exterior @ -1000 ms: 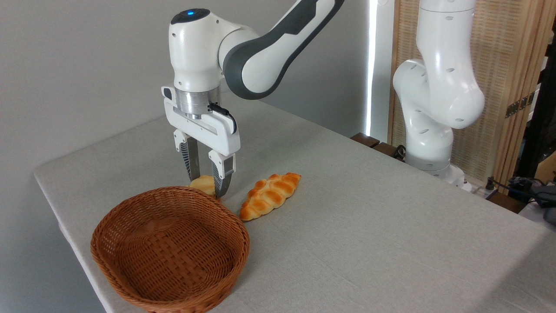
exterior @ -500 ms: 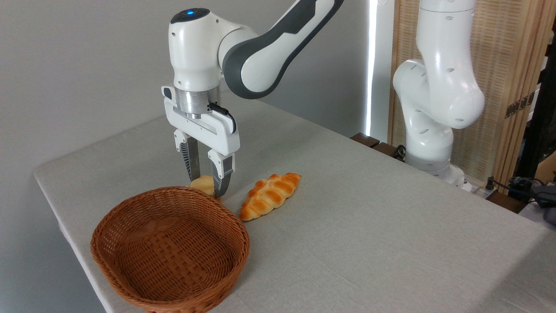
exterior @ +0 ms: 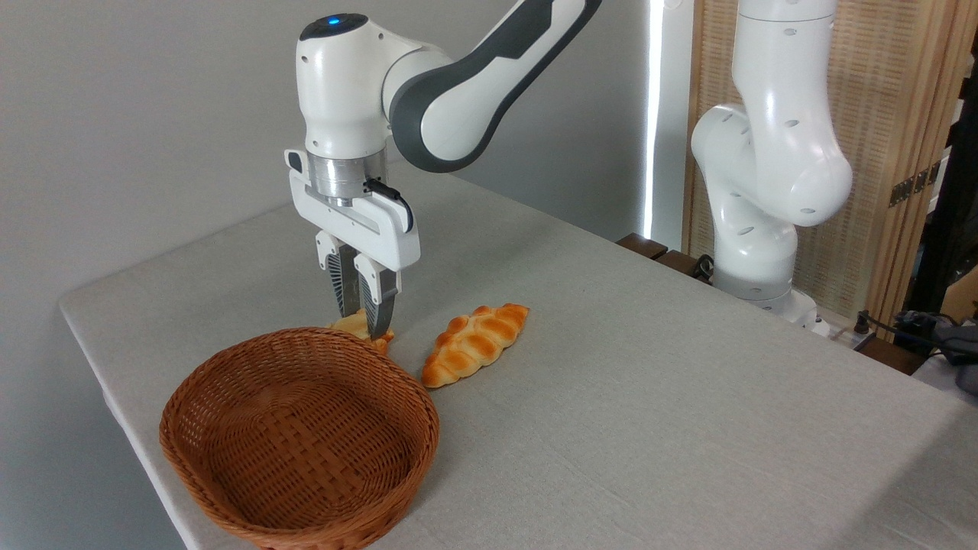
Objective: Put bread into the basket
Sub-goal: 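Lift the bun and carry it over the wicker basket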
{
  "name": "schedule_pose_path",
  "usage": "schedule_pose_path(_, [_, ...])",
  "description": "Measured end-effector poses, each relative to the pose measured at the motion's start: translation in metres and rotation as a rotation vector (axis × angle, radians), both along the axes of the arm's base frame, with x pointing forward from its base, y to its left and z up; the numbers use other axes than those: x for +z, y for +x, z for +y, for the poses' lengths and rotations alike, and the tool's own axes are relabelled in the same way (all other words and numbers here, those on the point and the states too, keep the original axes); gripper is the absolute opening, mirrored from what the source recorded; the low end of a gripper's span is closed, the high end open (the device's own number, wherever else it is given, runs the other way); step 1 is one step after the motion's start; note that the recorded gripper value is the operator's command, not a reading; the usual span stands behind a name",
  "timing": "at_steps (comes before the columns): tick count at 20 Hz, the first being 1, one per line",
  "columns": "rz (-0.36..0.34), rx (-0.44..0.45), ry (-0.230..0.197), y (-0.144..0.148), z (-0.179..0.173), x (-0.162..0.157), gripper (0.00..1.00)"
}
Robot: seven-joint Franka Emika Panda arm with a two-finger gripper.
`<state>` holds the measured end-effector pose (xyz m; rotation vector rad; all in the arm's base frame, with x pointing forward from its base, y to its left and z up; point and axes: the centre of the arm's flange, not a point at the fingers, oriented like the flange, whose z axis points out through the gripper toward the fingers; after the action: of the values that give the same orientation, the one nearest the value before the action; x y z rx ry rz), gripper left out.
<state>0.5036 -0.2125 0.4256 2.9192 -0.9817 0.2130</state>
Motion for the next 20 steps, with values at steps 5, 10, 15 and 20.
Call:
schedule_pose_path(5, [0.008, -0.008, 0.004, -0.002, -0.003, -0.002, 0.44])
schedule_pose_path(10, [0.080, -0.055, 0.048, -0.017, -0.018, -0.009, 0.46])
schedule_pose_path(15, [0.127, -0.092, 0.073, -0.028, -0.033, 0.003, 0.46])
schedule_pose_path(20, [0.094, -0.094, 0.053, -0.019, -0.039, 0.053, 0.46])
